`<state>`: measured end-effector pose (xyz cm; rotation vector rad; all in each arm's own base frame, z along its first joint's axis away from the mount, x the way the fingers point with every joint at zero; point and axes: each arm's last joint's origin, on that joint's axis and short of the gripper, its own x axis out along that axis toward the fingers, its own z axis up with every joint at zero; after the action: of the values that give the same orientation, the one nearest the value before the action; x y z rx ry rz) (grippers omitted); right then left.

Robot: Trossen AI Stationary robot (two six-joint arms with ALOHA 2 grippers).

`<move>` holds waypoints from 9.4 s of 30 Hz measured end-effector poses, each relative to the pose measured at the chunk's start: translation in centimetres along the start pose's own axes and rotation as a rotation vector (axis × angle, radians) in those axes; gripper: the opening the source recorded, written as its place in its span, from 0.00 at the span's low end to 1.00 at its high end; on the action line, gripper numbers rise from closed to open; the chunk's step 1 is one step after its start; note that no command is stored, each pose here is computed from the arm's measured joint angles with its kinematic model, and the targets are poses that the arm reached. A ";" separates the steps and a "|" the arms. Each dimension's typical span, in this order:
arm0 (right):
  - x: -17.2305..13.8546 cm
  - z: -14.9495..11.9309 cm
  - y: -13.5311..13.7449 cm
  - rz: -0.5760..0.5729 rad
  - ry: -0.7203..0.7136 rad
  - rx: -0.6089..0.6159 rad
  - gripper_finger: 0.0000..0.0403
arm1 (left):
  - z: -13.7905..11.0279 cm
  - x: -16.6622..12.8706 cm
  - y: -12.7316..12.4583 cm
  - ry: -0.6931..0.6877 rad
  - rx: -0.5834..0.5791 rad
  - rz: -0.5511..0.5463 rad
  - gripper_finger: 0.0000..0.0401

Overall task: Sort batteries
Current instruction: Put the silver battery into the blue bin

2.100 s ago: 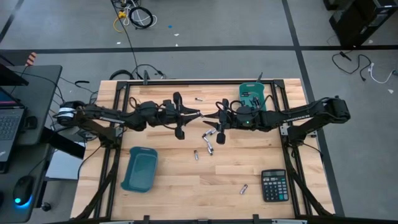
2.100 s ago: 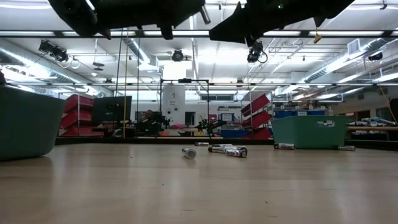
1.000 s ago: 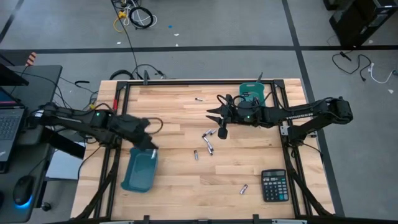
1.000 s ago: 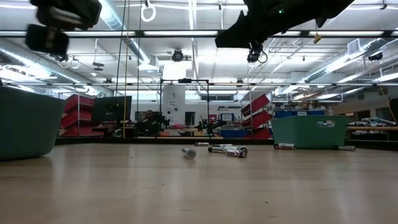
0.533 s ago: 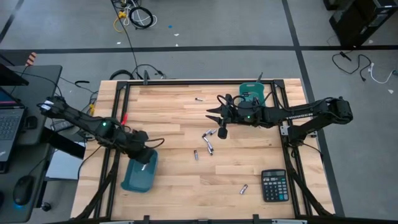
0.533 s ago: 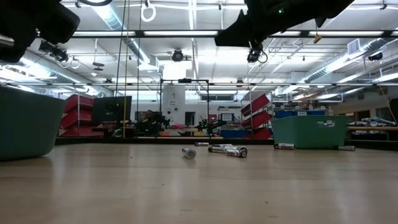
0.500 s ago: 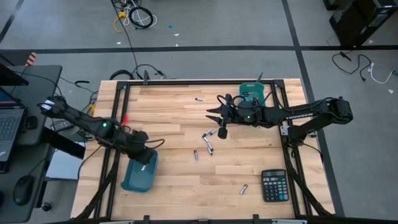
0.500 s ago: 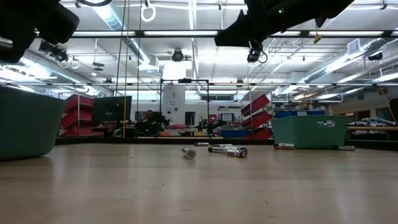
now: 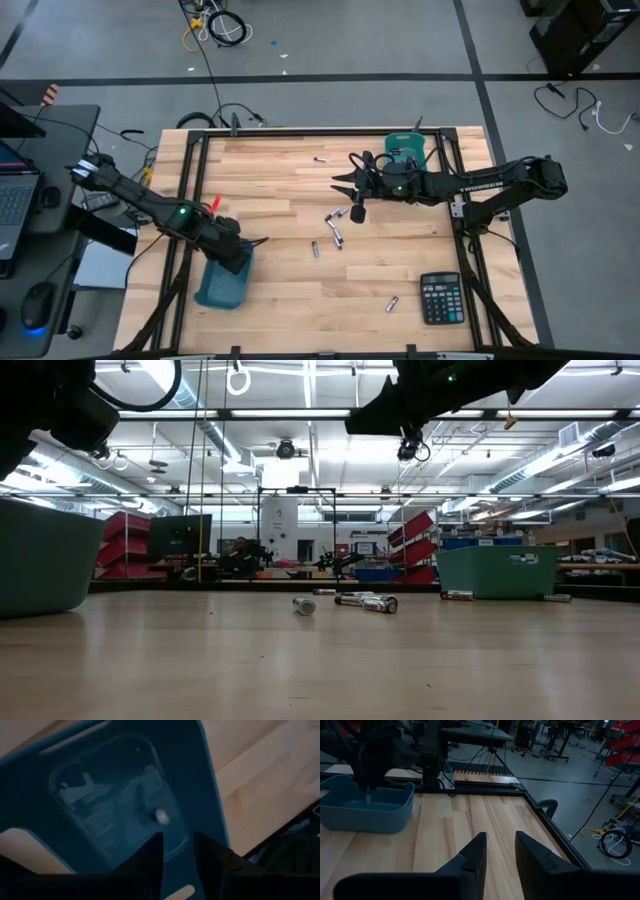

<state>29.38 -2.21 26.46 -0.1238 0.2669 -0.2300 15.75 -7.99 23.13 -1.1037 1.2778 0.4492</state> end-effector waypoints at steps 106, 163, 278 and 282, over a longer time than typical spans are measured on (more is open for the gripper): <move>-8.8 1.4 -6.0 -0.323 0.279 0.280 0.12 | 38.9 5.8 2.8 -0.456 0.990 0.236 0.26; -7.2 -1.5 -5.9 -0.222 0.200 0.331 0.12 | -0.5 -2.5 -5.7 0.172 0.787 0.238 0.02; -7.3 -1.5 -4.1 -0.148 0.227 0.317 0.12 | 19.9 13.7 -9.5 -0.146 1.863 -0.116 0.38; -7.3 -1.5 -4.1 -0.149 0.227 0.319 0.12 | 19.9 13.7 -9.5 -0.147 1.862 -0.114 0.38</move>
<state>21.26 -4.53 27.47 0.2009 0.4439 -0.4326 37.92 0.51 12.50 0.4522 0.9098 -0.7108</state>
